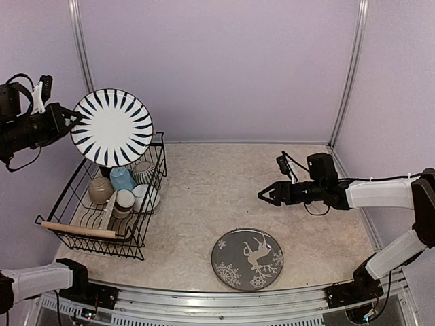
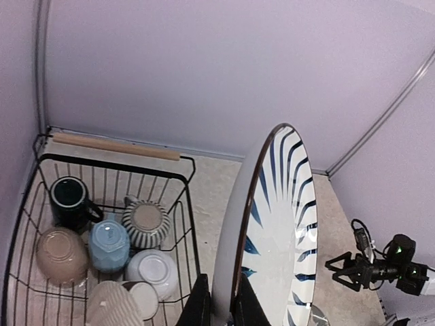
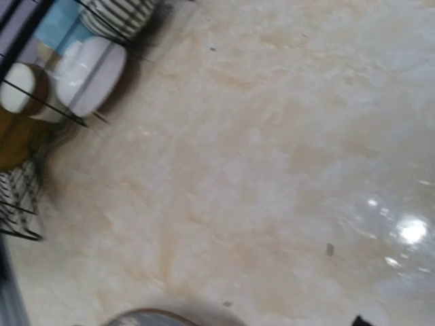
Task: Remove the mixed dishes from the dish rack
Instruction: Pass from the left arm to the right
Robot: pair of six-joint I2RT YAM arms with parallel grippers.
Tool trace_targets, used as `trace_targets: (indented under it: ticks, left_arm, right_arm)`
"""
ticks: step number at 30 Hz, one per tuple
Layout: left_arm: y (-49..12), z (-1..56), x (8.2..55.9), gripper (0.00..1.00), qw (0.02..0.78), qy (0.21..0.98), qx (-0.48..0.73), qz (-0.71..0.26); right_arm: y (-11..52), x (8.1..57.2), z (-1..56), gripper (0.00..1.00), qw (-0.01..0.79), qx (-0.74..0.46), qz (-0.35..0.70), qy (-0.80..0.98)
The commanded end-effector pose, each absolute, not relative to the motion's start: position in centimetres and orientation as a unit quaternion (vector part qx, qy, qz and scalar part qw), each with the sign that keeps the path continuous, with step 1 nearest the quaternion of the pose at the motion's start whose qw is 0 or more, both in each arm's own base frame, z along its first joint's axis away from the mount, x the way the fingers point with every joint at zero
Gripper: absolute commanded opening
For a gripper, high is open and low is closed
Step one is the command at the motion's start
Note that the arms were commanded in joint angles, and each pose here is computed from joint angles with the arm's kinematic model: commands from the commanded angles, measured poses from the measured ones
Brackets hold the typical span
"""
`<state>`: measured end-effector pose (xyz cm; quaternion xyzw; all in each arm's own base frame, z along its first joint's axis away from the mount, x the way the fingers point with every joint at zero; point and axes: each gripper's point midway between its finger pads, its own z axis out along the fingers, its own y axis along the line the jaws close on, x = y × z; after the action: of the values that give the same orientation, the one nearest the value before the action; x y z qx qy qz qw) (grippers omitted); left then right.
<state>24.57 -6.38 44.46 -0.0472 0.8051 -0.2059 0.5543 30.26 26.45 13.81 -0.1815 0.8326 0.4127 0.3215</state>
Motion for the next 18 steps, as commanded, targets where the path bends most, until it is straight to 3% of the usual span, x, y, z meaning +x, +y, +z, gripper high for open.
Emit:
trace_targets:
  ticks: [1, 9, 18]
  left_arm:
    - [-13.2, 46.5, 27.7, 0.00, 0.549, 0.737, 0.019, -0.394]
    - [-22.3, 40.5, 30.8, 0.00, 0.475, 0.764, 0.100, -0.425]
    - [-31.5, 33.9, 32.8, 0.00, 0.376, 0.784, 0.151, -0.470]
  right_arm:
    - [27.9, 30.3, 17.2, 0.82, 0.318, -0.167, 0.476, 0.803]
    - [29.3, 29.6, 23.2, 0.86, 0.318, -0.146, 0.579, 0.736]
    - [29.8, 29.2, 22.5, 0.87, 0.293, -0.132, 0.605, 0.728]
